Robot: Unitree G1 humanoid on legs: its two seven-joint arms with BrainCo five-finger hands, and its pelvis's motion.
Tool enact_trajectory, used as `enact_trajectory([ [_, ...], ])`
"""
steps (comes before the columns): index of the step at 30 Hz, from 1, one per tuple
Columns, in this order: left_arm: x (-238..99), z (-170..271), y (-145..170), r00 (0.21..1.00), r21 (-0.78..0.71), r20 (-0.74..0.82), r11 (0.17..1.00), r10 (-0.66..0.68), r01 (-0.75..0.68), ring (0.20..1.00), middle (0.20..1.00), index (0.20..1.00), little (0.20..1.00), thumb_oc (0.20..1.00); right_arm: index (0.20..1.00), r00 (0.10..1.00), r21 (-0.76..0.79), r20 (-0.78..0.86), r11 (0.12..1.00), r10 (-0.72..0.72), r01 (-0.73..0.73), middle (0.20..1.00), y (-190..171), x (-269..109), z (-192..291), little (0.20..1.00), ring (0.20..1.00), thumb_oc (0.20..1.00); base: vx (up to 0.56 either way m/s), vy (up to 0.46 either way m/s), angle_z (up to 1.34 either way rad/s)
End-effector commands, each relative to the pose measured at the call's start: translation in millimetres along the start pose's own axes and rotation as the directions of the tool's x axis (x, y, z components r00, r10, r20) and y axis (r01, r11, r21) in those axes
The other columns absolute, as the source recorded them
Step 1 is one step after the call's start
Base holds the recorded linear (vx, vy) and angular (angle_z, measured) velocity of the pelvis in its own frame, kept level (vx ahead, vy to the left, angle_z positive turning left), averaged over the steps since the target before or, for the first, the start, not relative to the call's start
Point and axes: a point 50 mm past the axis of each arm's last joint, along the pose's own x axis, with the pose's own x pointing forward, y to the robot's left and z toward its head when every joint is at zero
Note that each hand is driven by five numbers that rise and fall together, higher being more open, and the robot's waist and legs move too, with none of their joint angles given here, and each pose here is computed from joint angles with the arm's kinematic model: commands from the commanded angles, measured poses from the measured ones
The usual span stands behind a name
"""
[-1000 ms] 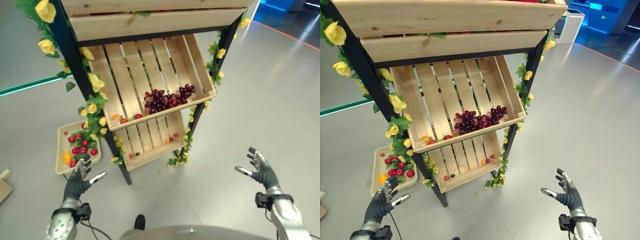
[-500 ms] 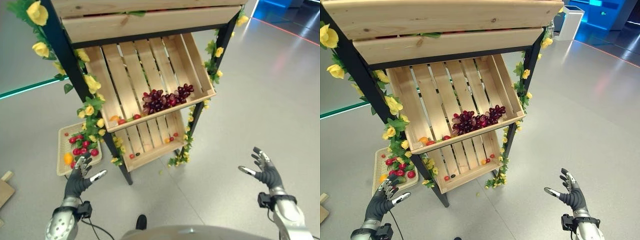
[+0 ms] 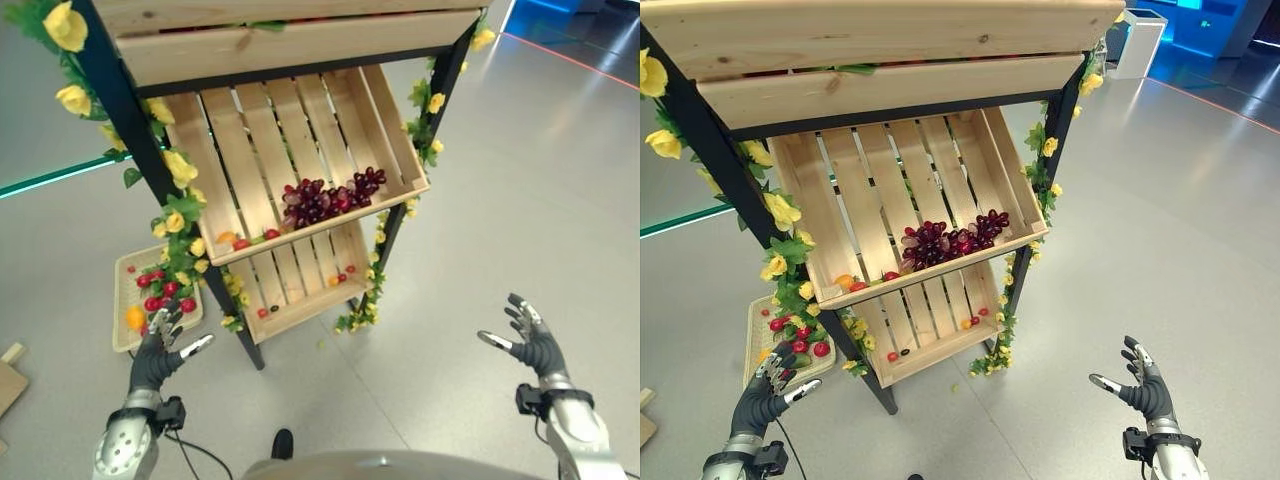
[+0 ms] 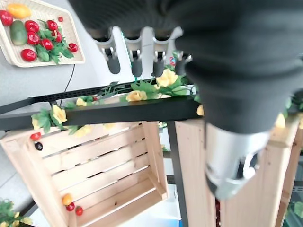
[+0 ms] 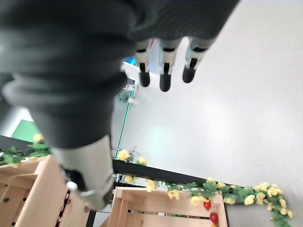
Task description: Pick up the fruits from the basket on one side to the basket on the other side
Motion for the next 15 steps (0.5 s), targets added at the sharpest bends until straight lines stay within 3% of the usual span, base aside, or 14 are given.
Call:
enact_trajectory([
  [1,9.7,23.2,4.1,0.992,0.031,0.129,0.999,0.005,-0.009,1.000,1.000,1.000,1.000,1.000,1.000,0.987,0.019,0.160,1.000,-0.022,0.019,1.000,-2.1,15.0,30.9,1.000,1.000,1.000,0.02,0.000,-0.03],
  [15,11.4,22.1,3.3,0.991,0.022,0.131,0.999,0.027,-0.030,1.000,1.000,1.000,1.000,1.000,1.000,0.988,0.011,0.155,1.000,-0.006,0.005,1.000,0.3,15.1,30.2,1.000,1.000,1.000,0.00,0.003,-0.06],
])
